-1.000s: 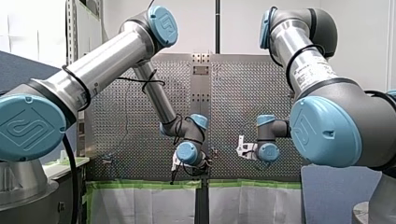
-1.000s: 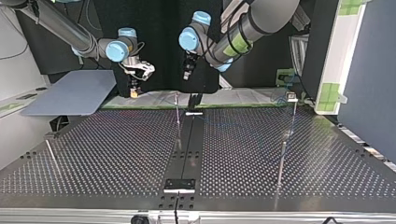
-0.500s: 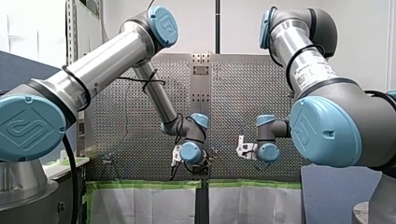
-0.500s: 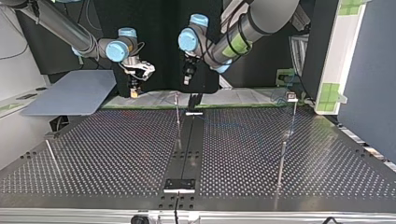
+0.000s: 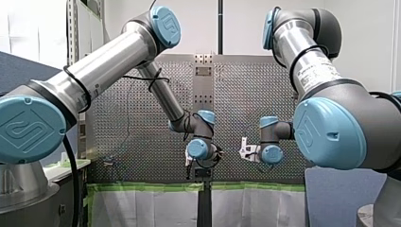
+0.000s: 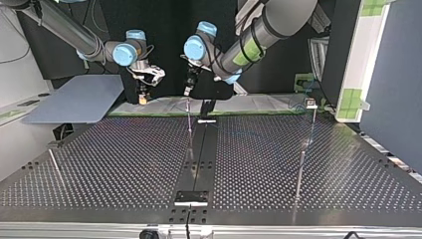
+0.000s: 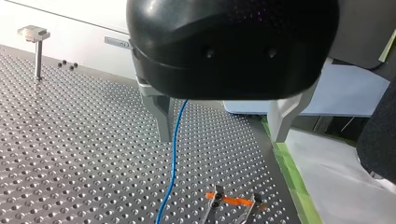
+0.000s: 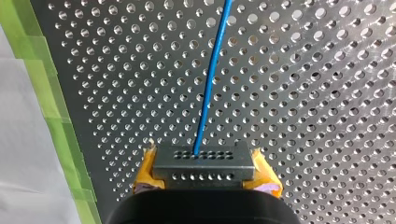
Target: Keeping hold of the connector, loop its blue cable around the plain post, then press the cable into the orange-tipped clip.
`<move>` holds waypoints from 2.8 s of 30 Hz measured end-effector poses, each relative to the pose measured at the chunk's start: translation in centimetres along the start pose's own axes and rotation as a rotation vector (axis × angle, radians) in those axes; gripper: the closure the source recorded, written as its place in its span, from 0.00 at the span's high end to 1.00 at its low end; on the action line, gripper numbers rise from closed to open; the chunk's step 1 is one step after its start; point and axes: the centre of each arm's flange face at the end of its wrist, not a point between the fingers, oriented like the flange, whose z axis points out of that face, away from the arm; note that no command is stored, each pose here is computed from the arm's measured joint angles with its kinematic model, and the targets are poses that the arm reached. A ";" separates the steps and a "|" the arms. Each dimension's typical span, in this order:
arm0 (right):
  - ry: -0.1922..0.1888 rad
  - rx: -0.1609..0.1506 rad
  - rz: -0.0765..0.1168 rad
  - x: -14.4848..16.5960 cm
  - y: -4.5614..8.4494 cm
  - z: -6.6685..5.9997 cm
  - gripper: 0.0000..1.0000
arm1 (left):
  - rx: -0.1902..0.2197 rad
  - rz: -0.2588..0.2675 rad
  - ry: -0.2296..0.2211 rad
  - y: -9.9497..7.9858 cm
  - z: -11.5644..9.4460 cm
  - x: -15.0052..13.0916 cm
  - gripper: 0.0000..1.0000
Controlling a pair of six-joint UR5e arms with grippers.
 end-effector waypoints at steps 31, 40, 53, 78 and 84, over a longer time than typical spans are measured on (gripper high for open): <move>-0.002 0.000 0.000 0.0 0.0 0.0 0.00 | -0.122 0.102 0.077 1.0 -1.3 0.7 1.00; -0.006 0.001 -0.003 -0.1 -0.1 -0.1 0.00 | -0.128 0.108 0.088 1.2 -1.6 1.0 1.00; -0.026 0.066 -0.036 -2.4 -1.7 -2.9 0.00 | -0.171 0.119 0.123 3.7 -4.4 4.3 1.00; -0.041 0.192 -0.080 -3.7 -6.1 -5.3 0.00 | -0.186 0.135 0.187 5.9 -6.4 6.4 1.00; -0.003 0.218 -0.069 -3.2 -6.7 -4.7 0.00 | -0.190 0.130 0.186 6.1 -6.2 6.4 1.00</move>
